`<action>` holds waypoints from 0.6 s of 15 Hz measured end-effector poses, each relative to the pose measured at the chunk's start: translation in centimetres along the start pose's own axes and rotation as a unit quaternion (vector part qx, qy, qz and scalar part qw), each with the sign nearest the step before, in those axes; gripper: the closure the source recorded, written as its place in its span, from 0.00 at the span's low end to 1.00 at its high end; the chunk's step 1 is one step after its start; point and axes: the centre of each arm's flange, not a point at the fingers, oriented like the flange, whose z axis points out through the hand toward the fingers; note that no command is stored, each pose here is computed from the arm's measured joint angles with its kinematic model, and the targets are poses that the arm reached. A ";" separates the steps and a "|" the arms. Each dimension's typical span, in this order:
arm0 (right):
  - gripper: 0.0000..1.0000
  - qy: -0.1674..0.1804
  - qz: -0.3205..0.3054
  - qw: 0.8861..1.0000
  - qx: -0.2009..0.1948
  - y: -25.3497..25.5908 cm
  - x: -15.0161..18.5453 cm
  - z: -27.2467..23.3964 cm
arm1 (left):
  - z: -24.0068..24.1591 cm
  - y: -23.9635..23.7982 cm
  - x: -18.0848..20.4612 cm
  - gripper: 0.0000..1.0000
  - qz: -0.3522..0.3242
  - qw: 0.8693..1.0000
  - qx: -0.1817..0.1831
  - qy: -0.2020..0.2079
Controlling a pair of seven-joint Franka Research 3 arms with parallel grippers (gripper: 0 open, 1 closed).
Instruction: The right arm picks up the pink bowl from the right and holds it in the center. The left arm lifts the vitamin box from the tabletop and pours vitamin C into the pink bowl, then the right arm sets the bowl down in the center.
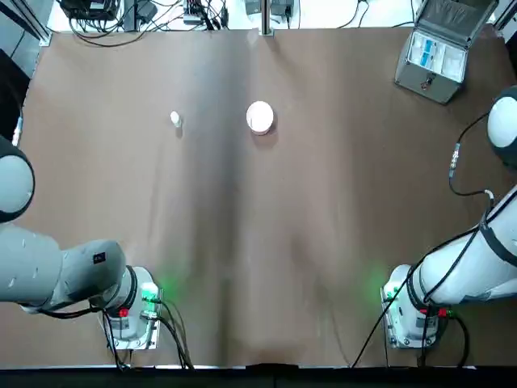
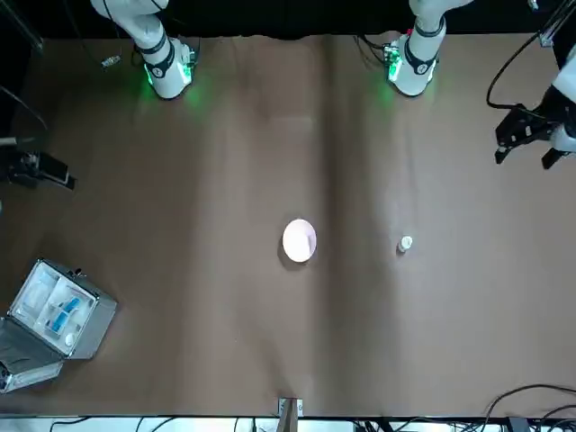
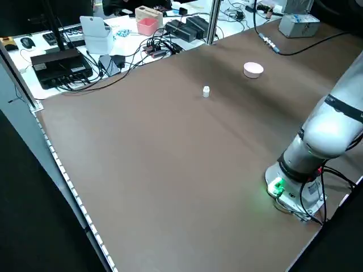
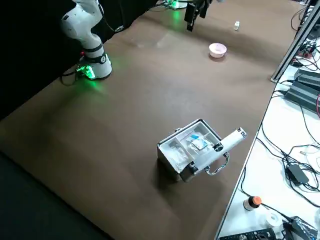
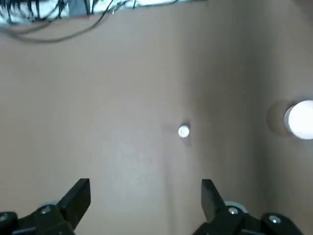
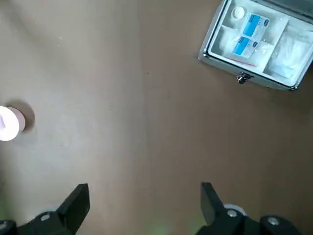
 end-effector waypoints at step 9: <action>0.00 0.020 0.005 1.000 0.000 1.2 -2.4 2.3 | 0.9 -2.1 0.5 0.00 -0.055 0.998 -0.002 -0.006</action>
